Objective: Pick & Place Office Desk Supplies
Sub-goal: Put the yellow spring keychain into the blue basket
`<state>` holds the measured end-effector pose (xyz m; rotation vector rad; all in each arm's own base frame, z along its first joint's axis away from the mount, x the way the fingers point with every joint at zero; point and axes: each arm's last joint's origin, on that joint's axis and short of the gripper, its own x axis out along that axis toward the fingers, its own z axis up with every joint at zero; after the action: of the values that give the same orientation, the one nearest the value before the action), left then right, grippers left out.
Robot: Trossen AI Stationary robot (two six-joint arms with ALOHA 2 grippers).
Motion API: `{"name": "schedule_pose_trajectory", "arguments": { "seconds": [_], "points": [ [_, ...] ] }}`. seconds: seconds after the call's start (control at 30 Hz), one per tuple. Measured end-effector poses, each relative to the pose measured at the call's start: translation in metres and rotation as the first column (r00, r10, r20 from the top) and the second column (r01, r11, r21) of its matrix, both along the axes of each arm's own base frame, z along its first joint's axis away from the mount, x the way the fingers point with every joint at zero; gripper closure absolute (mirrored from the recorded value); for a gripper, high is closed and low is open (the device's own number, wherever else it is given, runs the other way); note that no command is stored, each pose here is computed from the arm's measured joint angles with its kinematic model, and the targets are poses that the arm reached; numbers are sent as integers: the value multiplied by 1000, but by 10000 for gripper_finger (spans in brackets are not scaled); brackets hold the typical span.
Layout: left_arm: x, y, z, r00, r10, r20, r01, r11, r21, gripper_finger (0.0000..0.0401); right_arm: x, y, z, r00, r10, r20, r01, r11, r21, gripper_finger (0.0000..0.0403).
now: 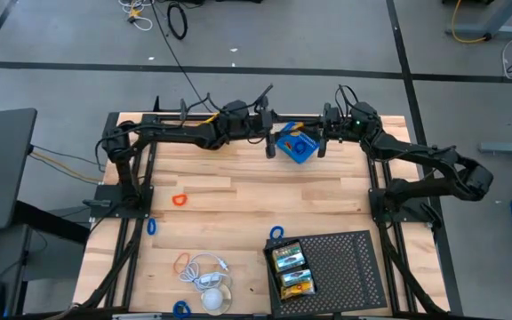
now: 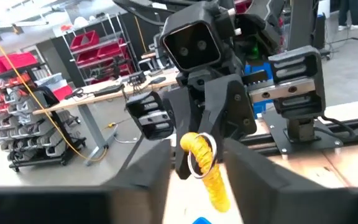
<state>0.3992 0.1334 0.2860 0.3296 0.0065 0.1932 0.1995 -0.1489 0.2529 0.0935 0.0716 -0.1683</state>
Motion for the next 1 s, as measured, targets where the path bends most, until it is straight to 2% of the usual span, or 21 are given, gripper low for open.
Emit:
{"name": "schedule_pose_trajectory", "arguments": {
  "seconds": [0.17,0.3,0.4,0.63,0.83,1.0],
  "points": [
    [-14,5,12,998,13,-58,-16,999,-43,150,-1,-1,0,1000,-28,-2,28,1000,-5,383],
    [-32,3,26,990,-9,-138,-3,997,-80,114,-4,-7,-2,995,-85,-45,86,996,22,383],
    [-42,-3,33,987,-48,-152,34,995,-94,111,-2,-10,1,981,-126,-145,134,990,49,383],
    [-49,-9,32,978,-72,-195,51,992,-111,120,7,-7,19,918,-190,-349,199,980,-10,383],
    [-49,-11,28,968,-78,-240,47,990,-132,121,22,-22,-4,831,-134,-540,191,980,50,385],
    [-50,-15,24,953,-86,-290,48,990,-134,122,39,-31,-22,759,-105,-643,196,978,71,385]
  ]
}}
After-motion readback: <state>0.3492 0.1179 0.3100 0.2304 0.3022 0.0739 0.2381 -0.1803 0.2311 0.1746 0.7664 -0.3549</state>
